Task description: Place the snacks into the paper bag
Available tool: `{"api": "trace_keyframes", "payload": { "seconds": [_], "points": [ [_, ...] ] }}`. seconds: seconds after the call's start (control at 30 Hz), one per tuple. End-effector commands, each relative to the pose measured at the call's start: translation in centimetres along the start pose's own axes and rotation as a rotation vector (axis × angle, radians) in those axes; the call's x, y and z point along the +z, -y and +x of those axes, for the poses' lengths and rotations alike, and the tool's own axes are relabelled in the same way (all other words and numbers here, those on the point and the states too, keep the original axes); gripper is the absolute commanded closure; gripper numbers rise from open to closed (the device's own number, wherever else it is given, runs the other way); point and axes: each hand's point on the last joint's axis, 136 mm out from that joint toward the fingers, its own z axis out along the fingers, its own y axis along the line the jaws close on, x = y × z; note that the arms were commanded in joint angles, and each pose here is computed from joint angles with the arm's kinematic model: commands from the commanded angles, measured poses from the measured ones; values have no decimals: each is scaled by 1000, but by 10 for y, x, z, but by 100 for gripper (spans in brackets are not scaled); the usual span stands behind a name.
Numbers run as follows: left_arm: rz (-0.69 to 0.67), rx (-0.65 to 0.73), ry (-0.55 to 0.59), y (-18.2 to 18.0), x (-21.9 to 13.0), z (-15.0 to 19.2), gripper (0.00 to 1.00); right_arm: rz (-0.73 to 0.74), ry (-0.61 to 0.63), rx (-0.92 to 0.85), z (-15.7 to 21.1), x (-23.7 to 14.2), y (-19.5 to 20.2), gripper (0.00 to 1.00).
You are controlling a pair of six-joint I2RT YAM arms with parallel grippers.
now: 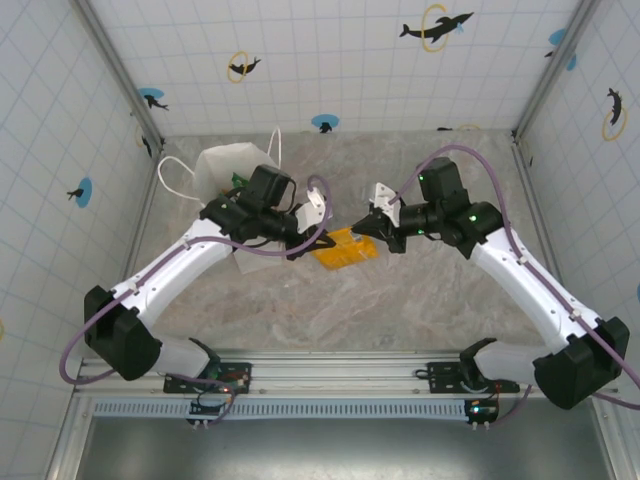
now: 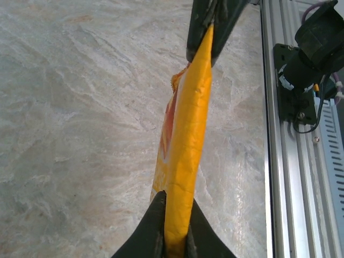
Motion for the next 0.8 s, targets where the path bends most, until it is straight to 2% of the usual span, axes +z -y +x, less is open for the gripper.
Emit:
{"api": "trace_keyframes", "payload": {
  "seconds": [0.0, 0.1, 0.4, 0.57, 0.73, 0.77],
  "points": [
    [-24, -10, 65, 3, -15, -27, 91, 97, 76, 17, -13, -9, 7, 84],
    [-51, -81, 98, -1, -19, -35, 93, 205, 139, 123, -14, -20, 22, 71],
    [-191, -428, 217, -28, -47, -71, 98, 470, 295, 429, 6, -50, 61, 60],
    [-248, -626, 376, -48, -91, -95, 97, 551, 334, 546, 27, -52, 71, 56],
    [-319, -815, 525, -72, -142, -100, 97, 563, 339, 630, 41, -46, 77, 56],
    [-374, -896, 556, -87, -160, -92, 97, 562, 337, 647, 44, -44, 78, 56]
  ]
}}
